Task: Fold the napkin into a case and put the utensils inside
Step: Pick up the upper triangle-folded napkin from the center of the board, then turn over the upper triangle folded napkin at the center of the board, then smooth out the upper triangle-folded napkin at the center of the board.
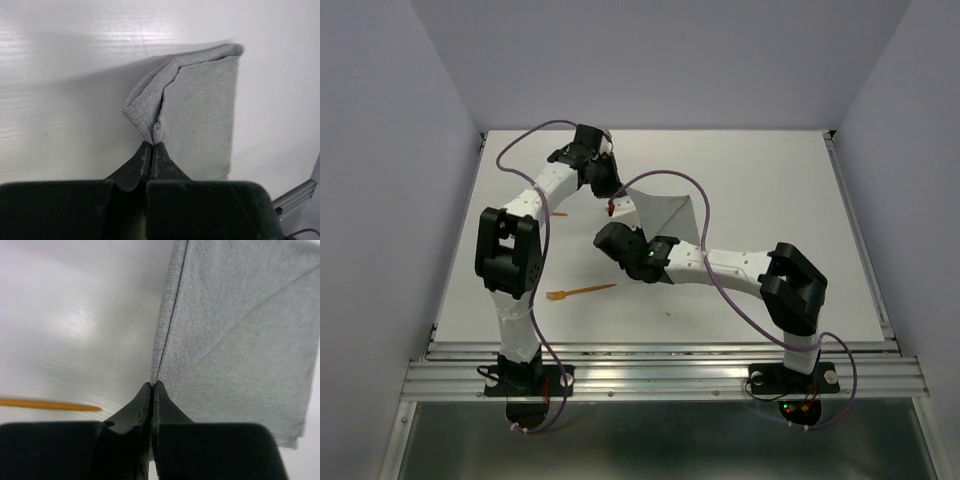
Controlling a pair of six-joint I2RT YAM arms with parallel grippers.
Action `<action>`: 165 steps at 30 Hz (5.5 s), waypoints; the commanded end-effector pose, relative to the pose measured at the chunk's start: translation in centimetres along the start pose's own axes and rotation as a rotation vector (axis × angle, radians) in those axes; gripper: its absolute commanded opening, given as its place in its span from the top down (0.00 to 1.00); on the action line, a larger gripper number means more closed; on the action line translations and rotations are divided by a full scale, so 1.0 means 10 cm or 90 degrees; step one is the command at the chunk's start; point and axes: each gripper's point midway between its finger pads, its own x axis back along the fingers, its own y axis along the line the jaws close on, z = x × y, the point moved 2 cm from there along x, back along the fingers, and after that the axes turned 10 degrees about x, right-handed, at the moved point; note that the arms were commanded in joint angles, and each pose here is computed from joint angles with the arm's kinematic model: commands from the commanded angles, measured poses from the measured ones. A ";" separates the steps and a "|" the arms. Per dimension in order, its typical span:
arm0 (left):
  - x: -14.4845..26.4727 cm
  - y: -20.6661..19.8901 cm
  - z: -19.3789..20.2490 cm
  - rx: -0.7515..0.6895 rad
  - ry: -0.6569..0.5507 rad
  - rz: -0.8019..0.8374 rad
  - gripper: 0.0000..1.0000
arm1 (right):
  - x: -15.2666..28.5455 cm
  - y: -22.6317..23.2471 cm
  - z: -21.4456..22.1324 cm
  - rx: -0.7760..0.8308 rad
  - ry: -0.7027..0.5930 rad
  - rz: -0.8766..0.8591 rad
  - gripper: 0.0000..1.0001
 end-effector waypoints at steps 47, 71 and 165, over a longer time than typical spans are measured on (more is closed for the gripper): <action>2.68 0.14 -1.67 0.021 -0.394 0.063 1.00 | 0.83 1.34 -1.87 -0.098 -0.225 -0.346 0.99; 3.19 0.06 -1.57 -0.007 -0.456 -0.004 1.00 | 1.25 1.74 -1.86 -0.100 -0.234 -0.457 0.99; -0.75 -0.74 -0.27 -0.155 -0.033 0.048 1.00 | -0.01 -1.86 0.79 -0.408 0.076 -0.045 0.59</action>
